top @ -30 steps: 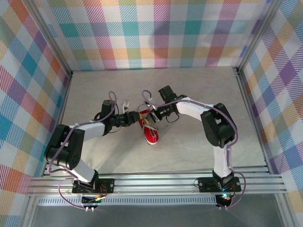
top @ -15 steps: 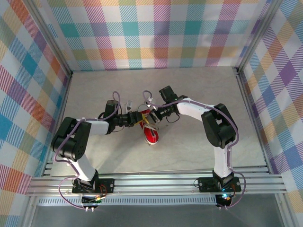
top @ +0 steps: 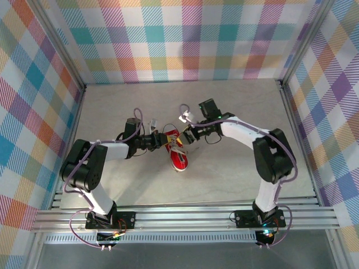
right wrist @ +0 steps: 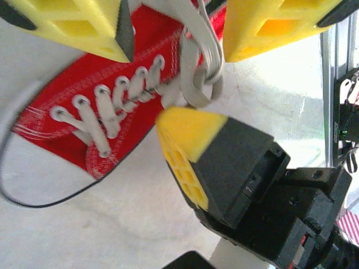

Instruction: Tie the shoes

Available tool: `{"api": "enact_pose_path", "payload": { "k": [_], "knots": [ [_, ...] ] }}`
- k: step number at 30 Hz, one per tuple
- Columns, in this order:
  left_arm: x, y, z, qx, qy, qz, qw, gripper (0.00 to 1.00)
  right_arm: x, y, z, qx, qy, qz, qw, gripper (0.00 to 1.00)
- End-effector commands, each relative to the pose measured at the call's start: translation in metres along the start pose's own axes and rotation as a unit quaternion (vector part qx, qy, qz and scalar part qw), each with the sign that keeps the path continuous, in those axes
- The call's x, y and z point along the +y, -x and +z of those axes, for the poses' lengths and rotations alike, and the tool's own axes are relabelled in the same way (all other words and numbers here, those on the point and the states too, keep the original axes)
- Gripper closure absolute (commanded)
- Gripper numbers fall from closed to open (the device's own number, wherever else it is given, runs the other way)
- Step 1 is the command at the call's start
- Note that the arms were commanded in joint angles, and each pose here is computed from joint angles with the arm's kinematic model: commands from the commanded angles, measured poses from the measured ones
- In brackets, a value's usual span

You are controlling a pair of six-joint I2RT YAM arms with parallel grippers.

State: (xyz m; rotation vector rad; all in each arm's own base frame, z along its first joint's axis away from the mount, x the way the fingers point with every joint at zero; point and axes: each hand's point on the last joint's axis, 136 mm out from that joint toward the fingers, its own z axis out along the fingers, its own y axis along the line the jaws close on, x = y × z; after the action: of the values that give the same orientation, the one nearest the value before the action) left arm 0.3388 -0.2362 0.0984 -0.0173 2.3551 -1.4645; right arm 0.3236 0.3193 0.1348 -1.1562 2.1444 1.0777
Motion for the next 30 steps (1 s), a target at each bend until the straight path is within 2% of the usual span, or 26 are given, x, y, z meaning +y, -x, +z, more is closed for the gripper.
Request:
{"api": "enact_pose_path", "payload": {
  "k": [1, 10, 25, 30],
  "knots": [
    [-0.023, 0.012, -0.008, -0.010, 0.003, 0.055, 0.998, 1.00, 0.001, -0.013, -0.015, 0.001, -0.006, 0.014, 1.000, 0.52],
    [-0.041, 0.010, -0.010, -0.009, 0.008, 0.099, 0.995, 1.00, 0.002, -0.067, 0.004, 0.039, 0.014, 0.106, 0.994, 0.50],
    [-0.044, 0.009, -0.008, -0.005, 0.017, 0.104, 0.994, 1.00, 0.015, -0.064, 0.027, 0.055, 0.057, 0.112, 0.991, 0.50],
    [-0.045, 0.011, -0.008, -0.005, 0.021, 0.107, 0.994, 1.00, 0.012, -0.068, 0.032, 0.072, 0.051, 0.117, 0.989, 0.57]
  ]
}}
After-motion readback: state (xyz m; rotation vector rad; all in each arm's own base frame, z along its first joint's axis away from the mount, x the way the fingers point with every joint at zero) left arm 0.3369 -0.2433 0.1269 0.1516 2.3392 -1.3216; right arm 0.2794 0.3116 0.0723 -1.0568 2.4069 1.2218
